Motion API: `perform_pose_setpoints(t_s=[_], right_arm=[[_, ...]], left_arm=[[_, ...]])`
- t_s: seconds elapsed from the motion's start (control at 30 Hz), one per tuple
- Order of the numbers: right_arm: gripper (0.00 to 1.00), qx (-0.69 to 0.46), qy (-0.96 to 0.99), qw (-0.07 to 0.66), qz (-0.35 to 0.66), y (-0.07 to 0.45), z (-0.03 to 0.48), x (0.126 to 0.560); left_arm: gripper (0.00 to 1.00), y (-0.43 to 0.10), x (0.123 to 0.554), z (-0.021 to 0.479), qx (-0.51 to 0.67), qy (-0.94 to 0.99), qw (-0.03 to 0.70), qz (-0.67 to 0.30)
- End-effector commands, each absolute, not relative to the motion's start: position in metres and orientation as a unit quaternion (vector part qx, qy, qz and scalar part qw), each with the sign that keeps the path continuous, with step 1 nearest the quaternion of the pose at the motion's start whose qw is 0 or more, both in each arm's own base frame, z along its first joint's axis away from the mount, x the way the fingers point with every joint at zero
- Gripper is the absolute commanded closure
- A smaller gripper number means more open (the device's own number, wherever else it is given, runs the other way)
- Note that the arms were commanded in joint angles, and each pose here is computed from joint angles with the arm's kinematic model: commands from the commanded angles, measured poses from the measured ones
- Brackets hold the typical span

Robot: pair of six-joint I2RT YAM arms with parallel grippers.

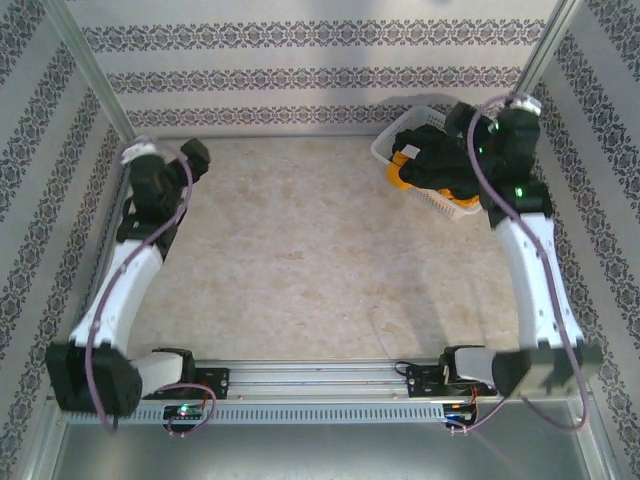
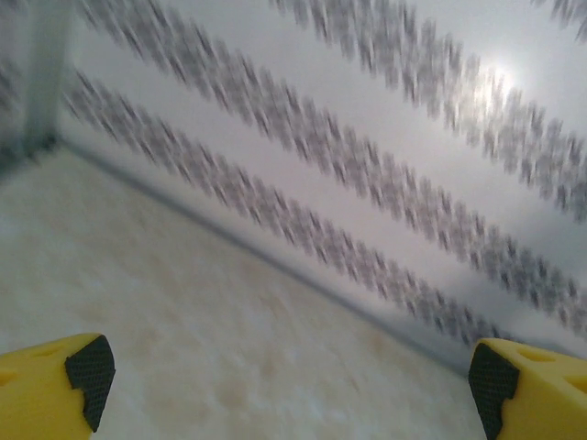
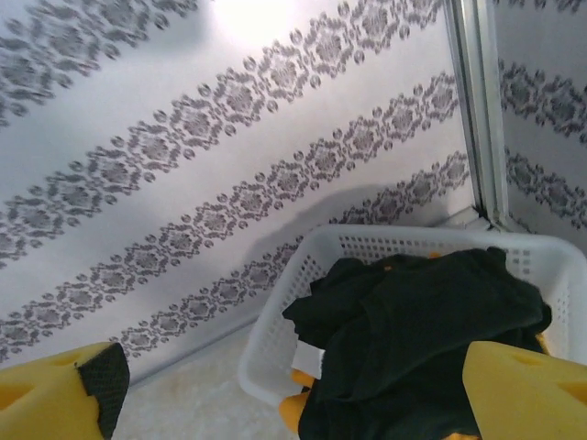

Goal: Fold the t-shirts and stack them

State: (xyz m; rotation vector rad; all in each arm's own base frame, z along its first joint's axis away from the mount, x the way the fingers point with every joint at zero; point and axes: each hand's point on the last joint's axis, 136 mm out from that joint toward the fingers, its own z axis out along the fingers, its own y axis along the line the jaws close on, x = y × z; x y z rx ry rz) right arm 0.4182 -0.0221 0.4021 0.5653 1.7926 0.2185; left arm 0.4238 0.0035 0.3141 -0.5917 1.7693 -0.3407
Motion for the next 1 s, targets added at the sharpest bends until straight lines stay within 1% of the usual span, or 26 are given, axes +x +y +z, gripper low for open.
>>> perform_pose_setpoints(t_s=[0.0, 0.07, 0.1, 0.17, 0.27, 0.33, 0.43, 0.6, 0.7, 0.77, 0.8, 0.83, 0.9, 0.93, 0.97], right_arm=[[0.08, 0.295, 0.863, 0.409, 0.021, -0.041, 0.310, 0.416], [0.08, 0.318, 0.874, 0.367, 0.028, -0.049, 0.286, 0.429], [0.07, 0.337, 0.878, 0.337, 0.033, -0.054, 0.270, 0.436], [0.08, 0.349, 0.883, 0.312, 0.041, -0.057, 0.251, 0.448], [0.12, 0.359, 0.875, 0.314, 0.075, -0.059, 0.229, 0.477], [0.15, 0.362, 0.869, 0.323, 0.093, -0.062, 0.219, 0.496], [0.18, 0.370, 0.867, 0.315, 0.108, -0.065, 0.204, 0.518], [0.23, 0.408, 0.861, 0.276, 0.128, -0.069, 0.166, 0.534], [0.30, 0.423, 0.854, 0.272, 0.137, -0.070, 0.153, 0.544], [0.39, 0.423, 0.849, 0.282, 0.147, -0.069, 0.155, 0.553], [0.53, 0.419, 0.846, 0.291, 0.153, -0.068, 0.159, 0.558], [0.71, 0.412, 0.843, 0.308, 0.158, -0.067, 0.171, 0.561], [0.92, 0.390, 0.832, 0.363, 0.151, -0.066, 0.208, 0.564], [1.00, 0.374, 0.824, 0.399, 0.145, -0.063, 0.234, 0.563], [1.00, 0.359, 0.816, 0.431, 0.142, -0.059, 0.259, 0.562]], left_arm=[[0.00, -0.065, 0.416, 0.246, -0.230, 0.857, 0.412, -0.208], [0.00, -0.093, 0.415, 0.243, -0.204, 0.867, 0.392, -0.229], [0.02, -0.106, 0.414, 0.242, -0.194, 0.872, 0.381, -0.240], [0.07, -0.132, 0.408, 0.238, -0.172, 0.878, 0.366, -0.255], [0.14, -0.163, 0.396, 0.238, -0.143, 0.879, 0.361, -0.275], [0.22, -0.176, 0.389, 0.236, -0.139, 0.878, 0.353, -0.291], [0.31, -0.186, 0.380, 0.235, -0.139, 0.877, 0.340, -0.311], [0.38, -0.188, 0.368, 0.239, -0.136, 0.875, 0.341, -0.317], [0.43, -0.184, 0.365, 0.243, -0.137, 0.874, 0.346, -0.313], [0.47, -0.183, 0.363, 0.246, -0.135, 0.872, 0.349, -0.315], [0.50, -0.182, 0.362, 0.248, -0.136, 0.872, 0.351, -0.314], [0.53, -0.182, 0.361, 0.249, -0.136, 0.871, 0.353, -0.313], [0.58, -0.178, 0.359, 0.252, -0.137, 0.870, 0.359, -0.310], [0.60, -0.177, 0.358, 0.254, -0.138, 0.869, 0.362, -0.308], [0.61, -0.175, 0.357, 0.255, -0.138, 0.868, 0.365, -0.307]])
